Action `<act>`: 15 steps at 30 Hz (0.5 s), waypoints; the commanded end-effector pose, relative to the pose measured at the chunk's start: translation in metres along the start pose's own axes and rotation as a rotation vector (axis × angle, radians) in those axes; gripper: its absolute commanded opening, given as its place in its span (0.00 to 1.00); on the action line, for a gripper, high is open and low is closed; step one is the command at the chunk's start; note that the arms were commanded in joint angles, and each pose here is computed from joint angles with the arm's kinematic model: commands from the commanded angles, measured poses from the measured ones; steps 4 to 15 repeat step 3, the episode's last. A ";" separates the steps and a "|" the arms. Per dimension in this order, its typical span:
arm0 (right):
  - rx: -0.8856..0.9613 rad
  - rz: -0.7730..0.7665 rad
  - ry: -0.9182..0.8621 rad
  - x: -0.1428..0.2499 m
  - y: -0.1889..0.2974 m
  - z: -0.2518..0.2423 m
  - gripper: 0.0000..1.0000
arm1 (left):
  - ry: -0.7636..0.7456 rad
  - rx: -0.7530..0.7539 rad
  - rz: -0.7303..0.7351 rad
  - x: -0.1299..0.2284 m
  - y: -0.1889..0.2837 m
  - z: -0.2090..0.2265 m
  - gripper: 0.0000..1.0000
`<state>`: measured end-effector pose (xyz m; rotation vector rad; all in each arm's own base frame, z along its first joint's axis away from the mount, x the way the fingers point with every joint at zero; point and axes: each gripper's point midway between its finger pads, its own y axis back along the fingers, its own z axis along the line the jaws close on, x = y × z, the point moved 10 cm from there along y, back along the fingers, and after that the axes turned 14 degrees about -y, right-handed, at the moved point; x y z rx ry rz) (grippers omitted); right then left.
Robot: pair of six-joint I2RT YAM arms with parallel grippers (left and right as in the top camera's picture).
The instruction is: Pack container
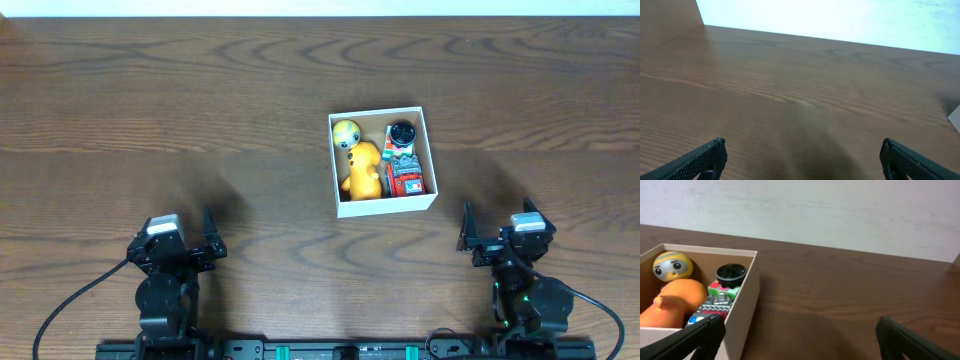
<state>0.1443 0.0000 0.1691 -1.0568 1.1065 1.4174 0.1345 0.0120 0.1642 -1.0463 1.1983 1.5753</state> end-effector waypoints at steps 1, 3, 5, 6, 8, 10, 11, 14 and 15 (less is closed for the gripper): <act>0.002 -0.003 0.009 0.001 0.000 -0.001 0.99 | -0.019 -0.010 0.024 0.009 -0.003 0.000 0.98; 0.002 -0.003 0.009 0.001 0.000 -0.001 0.99 | -0.019 -0.010 0.024 0.009 -0.003 0.000 0.98; 0.002 -0.003 0.009 0.001 0.000 -0.001 0.99 | -0.019 -0.010 0.024 0.009 -0.003 0.000 0.98; 0.002 -0.003 0.009 0.001 0.000 -0.001 0.99 | -0.019 -0.010 0.024 0.009 -0.003 0.000 0.98; 0.002 -0.003 0.009 0.001 0.000 -0.001 0.99 | -0.019 -0.010 0.024 0.009 -0.003 0.000 0.98; 0.002 -0.003 0.009 0.001 0.000 -0.001 0.99 | -0.019 -0.010 0.024 0.009 -0.003 0.000 0.98; 0.002 -0.003 0.009 0.001 0.000 -0.001 0.99 | -0.019 -0.010 0.024 0.009 -0.003 0.000 0.98; 0.002 -0.003 0.009 0.001 0.000 -0.001 0.99 | -0.019 -0.010 0.024 0.009 -0.003 0.000 0.98; 0.002 -0.003 0.009 0.001 0.000 -0.001 0.99 | -0.019 -0.010 0.024 0.009 -0.003 0.000 0.98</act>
